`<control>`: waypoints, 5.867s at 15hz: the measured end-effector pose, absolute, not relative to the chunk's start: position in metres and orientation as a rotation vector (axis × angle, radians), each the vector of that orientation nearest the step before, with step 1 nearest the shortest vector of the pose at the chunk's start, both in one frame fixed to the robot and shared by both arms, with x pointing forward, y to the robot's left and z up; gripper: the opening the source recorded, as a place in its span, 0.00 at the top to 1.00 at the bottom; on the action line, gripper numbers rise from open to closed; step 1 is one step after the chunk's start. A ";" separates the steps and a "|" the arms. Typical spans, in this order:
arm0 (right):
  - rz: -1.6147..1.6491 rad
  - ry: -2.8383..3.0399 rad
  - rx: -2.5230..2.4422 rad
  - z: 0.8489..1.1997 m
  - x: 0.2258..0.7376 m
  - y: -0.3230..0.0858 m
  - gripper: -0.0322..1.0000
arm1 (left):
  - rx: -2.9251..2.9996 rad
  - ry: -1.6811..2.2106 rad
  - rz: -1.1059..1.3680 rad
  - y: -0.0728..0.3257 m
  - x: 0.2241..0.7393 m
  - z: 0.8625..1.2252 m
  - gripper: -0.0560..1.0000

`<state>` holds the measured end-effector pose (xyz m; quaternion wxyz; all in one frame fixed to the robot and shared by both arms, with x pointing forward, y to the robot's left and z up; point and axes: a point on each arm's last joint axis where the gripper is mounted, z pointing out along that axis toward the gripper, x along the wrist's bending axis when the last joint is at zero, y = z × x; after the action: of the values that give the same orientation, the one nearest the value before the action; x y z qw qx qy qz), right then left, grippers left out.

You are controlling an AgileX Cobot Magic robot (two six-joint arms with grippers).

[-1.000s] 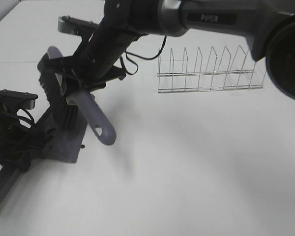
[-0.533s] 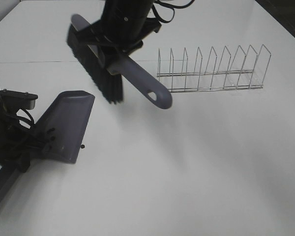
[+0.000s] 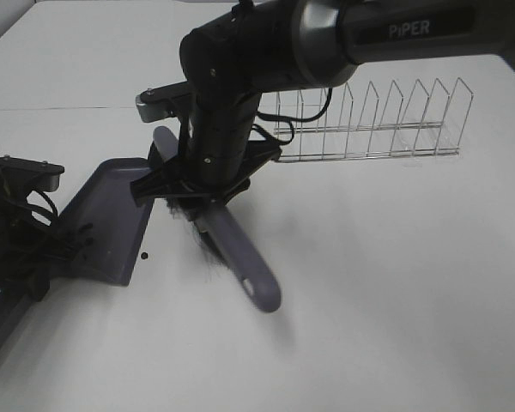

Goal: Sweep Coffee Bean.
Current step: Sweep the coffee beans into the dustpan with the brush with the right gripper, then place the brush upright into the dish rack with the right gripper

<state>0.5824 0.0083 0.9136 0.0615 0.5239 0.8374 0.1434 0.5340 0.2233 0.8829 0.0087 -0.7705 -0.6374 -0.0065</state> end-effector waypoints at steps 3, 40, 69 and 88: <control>0.678 2.559 1.767 0.895 0.582 0.029 0.69 | -2.399 -2.007 -0.008 0.223 0.534 0.883 0.63; 0.890 2.613 1.238 0.913 0.546 0.055 0.69 | -2.318 -1.926 0.124 0.224 0.525 0.871 0.63; 0.327 2.357 1.956 0.994 0.531 -0.175 0.69 | -2.250 -2.304 0.147 0.209 0.537 0.870 0.63; 0.224 2.102 2.134 0.946 0.619 -0.169 0.69 | -2.251 -2.369 0.125 0.207 0.541 0.870 0.63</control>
<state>0.6186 -0.1693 0.9462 0.0690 0.7087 0.6982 0.0744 0.5411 0.2067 0.8705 -0.0642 -0.6869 -0.7229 0.0381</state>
